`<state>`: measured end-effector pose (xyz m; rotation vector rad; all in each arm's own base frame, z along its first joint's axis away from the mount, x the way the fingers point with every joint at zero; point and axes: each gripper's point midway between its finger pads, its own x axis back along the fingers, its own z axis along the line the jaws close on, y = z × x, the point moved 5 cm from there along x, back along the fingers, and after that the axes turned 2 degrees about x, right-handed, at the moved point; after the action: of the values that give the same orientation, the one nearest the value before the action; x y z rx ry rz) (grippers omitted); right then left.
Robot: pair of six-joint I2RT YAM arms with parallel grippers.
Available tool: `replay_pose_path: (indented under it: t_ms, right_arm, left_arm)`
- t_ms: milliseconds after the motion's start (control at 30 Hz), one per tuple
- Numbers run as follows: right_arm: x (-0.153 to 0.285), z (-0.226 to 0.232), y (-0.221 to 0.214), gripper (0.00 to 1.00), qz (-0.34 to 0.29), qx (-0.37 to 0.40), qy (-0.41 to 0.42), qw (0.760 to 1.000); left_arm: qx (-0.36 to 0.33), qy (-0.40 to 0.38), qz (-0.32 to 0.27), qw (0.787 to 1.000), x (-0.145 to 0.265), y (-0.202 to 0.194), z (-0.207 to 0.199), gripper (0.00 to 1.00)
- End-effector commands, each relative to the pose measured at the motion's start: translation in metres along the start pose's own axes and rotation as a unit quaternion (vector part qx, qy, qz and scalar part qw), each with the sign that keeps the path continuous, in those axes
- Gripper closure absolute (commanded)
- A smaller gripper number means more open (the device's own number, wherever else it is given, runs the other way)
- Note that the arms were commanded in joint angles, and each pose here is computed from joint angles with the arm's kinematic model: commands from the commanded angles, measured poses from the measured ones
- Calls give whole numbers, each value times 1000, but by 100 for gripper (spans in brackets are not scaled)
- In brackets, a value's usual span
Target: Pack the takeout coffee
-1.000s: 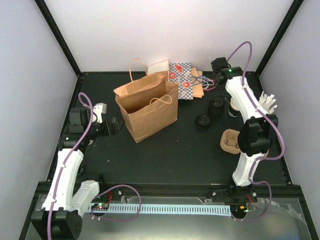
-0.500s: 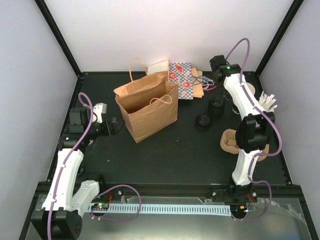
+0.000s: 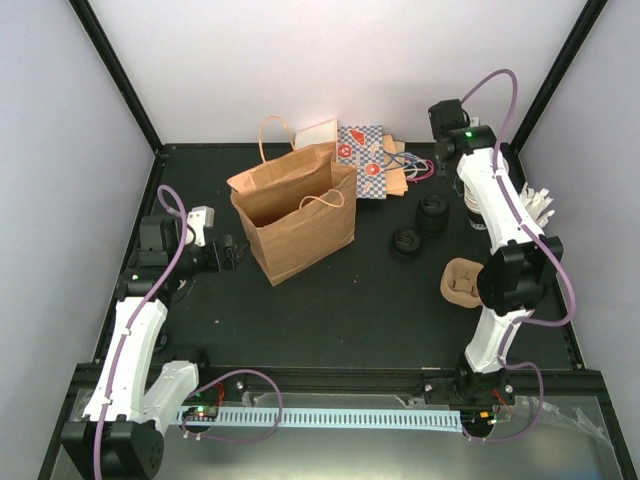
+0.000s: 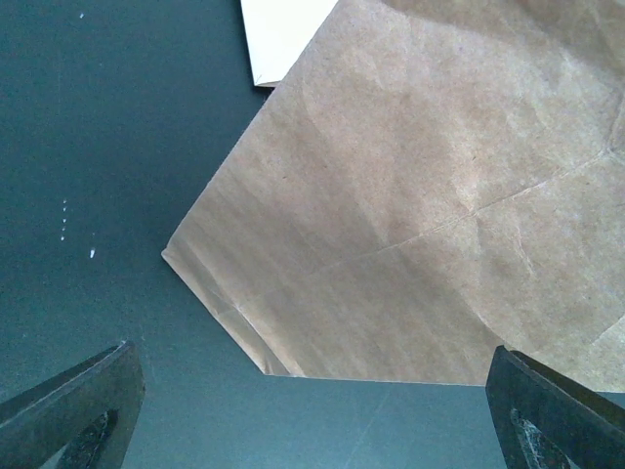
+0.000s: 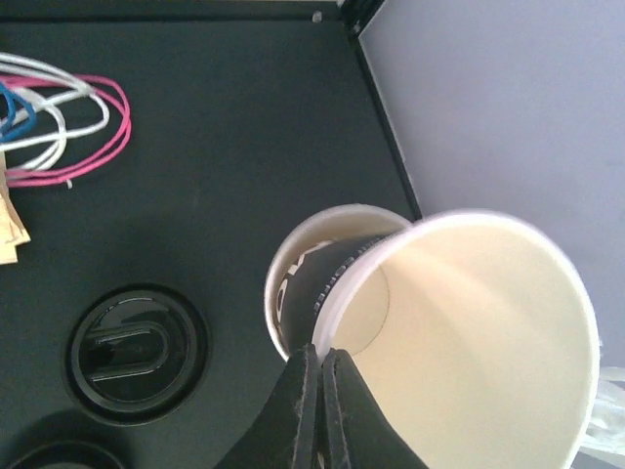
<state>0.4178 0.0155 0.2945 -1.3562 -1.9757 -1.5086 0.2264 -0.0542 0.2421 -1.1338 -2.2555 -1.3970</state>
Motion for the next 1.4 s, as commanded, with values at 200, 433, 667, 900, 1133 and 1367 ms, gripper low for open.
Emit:
replay_pose_path:
  t_ms: [200, 433, 667, 900, 1133, 1367]
  right_arm:
    - [12, -24, 4, 99, -8, 6, -63, 998]
    - [29, -37, 13, 99, -17, 11, -81, 997]
    - [36, -38, 23, 99, -26, 15, -65, 997]
    - [46, -34, 27, 99, -31, 11, -23, 999]
    - [39, -30, 25, 99, -27, 20, -24, 999]
    - [6, -9, 27, 99, -8, 35, -27, 999]
  left_arm:
    - [-15, 1, -10, 1000, 4, 0, -3, 2]
    - [-15, 2, -9, 1000, 3, 0, -3, 1]
    - [-16, 3, -11, 1000, 4, 0, -3, 2]
    - [-15, 5, -10, 1000, 4, 0, -2, 2]
    - [-14, 5, -9, 1000, 3, 0, -2, 2]
    - [-16, 8, -12, 1000, 4, 0, -2, 2]
